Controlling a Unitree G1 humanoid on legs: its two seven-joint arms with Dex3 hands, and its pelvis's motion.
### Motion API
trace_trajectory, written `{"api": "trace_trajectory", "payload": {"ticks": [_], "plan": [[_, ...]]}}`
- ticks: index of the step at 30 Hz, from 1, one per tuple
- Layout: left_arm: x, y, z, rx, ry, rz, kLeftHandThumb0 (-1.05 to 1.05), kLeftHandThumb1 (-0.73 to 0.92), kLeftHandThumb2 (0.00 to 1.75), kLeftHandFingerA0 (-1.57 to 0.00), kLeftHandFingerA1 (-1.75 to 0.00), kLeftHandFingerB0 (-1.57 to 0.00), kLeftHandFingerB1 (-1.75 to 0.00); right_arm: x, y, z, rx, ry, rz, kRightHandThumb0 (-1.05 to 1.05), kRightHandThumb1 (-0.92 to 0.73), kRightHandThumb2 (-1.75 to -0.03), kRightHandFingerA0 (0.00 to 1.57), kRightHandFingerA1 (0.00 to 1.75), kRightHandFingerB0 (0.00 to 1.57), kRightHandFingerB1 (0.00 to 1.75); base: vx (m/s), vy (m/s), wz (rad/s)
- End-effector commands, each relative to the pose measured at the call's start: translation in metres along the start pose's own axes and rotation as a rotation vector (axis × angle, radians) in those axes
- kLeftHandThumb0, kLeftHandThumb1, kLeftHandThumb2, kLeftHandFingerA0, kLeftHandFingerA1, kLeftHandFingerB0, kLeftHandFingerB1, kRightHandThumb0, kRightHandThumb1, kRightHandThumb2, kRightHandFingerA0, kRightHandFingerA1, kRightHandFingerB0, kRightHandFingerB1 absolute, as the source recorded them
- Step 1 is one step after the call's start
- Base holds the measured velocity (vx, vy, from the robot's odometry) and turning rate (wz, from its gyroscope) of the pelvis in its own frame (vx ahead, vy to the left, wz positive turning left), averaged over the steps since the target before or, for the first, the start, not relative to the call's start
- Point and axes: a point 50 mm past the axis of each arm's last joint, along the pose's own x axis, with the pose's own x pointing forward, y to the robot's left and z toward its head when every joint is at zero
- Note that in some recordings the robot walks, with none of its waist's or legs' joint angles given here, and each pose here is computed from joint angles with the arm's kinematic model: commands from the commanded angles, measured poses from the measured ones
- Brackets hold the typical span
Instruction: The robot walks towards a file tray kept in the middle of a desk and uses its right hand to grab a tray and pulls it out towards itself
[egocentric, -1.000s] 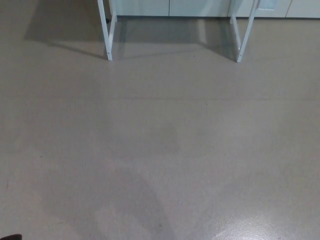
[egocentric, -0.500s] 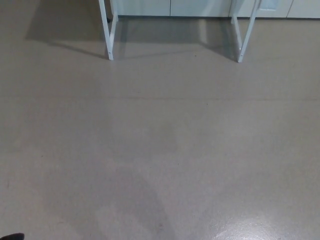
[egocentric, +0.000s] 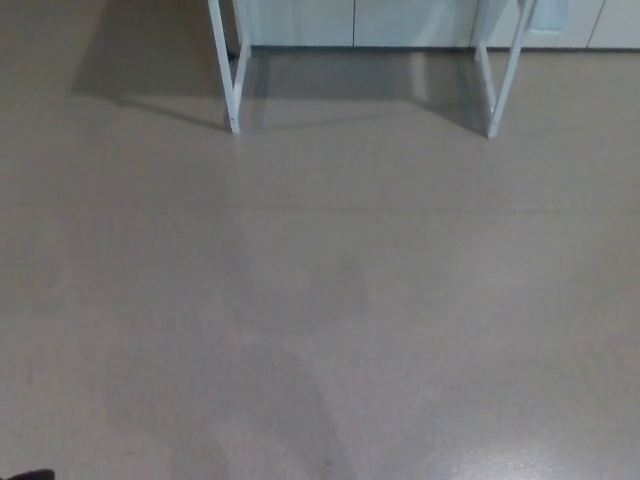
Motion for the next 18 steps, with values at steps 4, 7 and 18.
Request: {"api": "trace_trajectory", "payload": {"ticks": [4, 7, 18], "plan": [[-0.0007, 0.0074, 0.0059, 0.034, -0.032, 0.005, -0.72, 0.66, 0.63, -0.52, -0.43, -0.45, -0.37, 0.0033, -0.0023, -0.0022, -0.035, -0.009, 0.006, -0.46, -0.49, -0.90, 0.55, 0.69, 0.36, 0.58, 0.10, 0.268, -0.19], [-0.0005, 0.0078, 0.0065, 0.041, -0.034, 0.002, -0.75, 0.58, 0.96, -0.49, -0.56, -0.34, -0.47, 0.0013, 0.0014, 0.0025, -0.035, -0.020, 0.008, -0.44, -0.50, -0.90, 0.55, 0.69, 0.37, 0.59, 0.05, 0.548, -0.16], [-0.0014, 0.0081, 0.0065, 0.054, -0.032, -0.004, -0.70, 0.68, 0.61, -0.54, -0.42, -0.46, -0.37, 0.0020, 0.0025, 0.0007, -0.052, -0.027, 0.021, -0.43, -0.67, -0.59, 0.61, 0.62, 0.50, 0.53, 0.16, 0.009, 0.06]]}}
